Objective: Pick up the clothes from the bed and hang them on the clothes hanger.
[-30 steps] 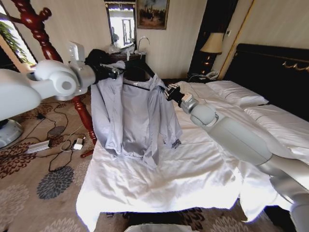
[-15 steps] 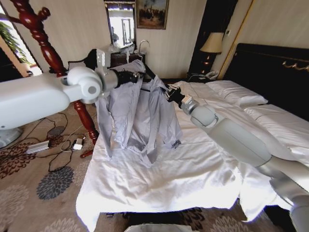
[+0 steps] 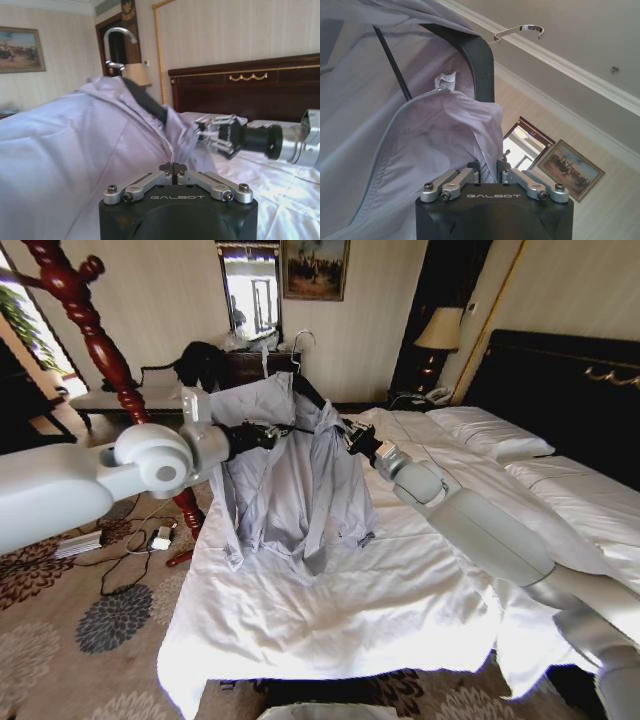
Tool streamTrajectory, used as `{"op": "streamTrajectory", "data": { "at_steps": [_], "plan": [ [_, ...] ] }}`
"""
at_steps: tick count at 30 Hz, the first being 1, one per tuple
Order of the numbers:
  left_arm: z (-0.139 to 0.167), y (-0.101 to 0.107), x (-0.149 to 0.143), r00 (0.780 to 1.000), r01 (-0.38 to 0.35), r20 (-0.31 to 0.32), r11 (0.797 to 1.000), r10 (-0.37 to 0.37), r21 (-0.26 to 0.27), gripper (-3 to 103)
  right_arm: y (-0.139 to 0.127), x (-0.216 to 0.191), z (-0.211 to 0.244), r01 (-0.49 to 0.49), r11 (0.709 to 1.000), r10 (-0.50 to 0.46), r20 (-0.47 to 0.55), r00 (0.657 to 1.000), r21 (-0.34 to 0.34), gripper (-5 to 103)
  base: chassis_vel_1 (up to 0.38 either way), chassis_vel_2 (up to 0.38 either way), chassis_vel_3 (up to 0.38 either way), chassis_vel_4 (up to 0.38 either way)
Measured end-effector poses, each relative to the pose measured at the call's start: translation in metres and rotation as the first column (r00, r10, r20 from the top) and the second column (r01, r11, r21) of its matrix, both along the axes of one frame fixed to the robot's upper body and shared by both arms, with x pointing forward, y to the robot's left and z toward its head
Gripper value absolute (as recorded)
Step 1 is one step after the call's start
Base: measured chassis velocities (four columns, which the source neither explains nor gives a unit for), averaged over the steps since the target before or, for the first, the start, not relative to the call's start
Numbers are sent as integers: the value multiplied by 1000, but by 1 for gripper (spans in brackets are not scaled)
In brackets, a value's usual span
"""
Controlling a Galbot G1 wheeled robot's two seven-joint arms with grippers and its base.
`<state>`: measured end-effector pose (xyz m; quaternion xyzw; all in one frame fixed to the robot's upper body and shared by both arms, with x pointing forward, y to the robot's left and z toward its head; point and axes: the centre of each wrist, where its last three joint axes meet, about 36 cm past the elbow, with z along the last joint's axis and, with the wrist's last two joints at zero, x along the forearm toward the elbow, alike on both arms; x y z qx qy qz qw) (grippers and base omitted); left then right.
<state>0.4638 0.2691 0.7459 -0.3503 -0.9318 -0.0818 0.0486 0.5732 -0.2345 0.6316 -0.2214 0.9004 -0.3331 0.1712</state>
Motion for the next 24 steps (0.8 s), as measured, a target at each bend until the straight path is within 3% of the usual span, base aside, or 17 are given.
{"op": "streamTrajectory", "data": {
  "at_steps": [4,5,7,11,13,17,19,23,24],
  "plan": [
    [0,24,-22,999,-36,12,999,36,-3,0,8,-18,4,-32,999,32,10,999,5,15,0,0,0,0],
    [3,24,-25,999,-38,15,999,38,-9,11,11,-20,4,-36,999,36,12,999,5,15,0,0,0,0],
    [5,25,-28,999,-39,17,999,40,-12,11,12,-21,4,-38,999,38,14,999,4,15,0,0,0,0],
    [7,32,-44,998,-60,14,998,61,-26,32,5,-27,0,-19,1000,19,27,999,-18,15,0,0,0,0],
    [6,32,-49,998,-59,11,998,59,-30,32,3,-28,-1,-14,1000,15,27,1000,-21,15,0,0,0,0],
    [-1,27,-75,1000,-30,-1,999,30,-37,54,-9,-37,-6,10,1000,-9,32,999,-29,15,0,0,0,0],
    [-3,26,-81,1000,-26,2,999,26,-37,54,-12,-39,-8,16,999,-15,33,999,-28,15,0,0,0,0],
    [-1,24,-104,1000,-19,21,998,21,-68,76,-30,-56,-19,45,998,-44,27,999,-37,15,0,0,0,0],
    [-1,24,-104,1000,-19,21,998,21,-68,76,-30,-56,-19,45,998,-44,27,999,-37,15,0,0,0,0]
  ]
}}
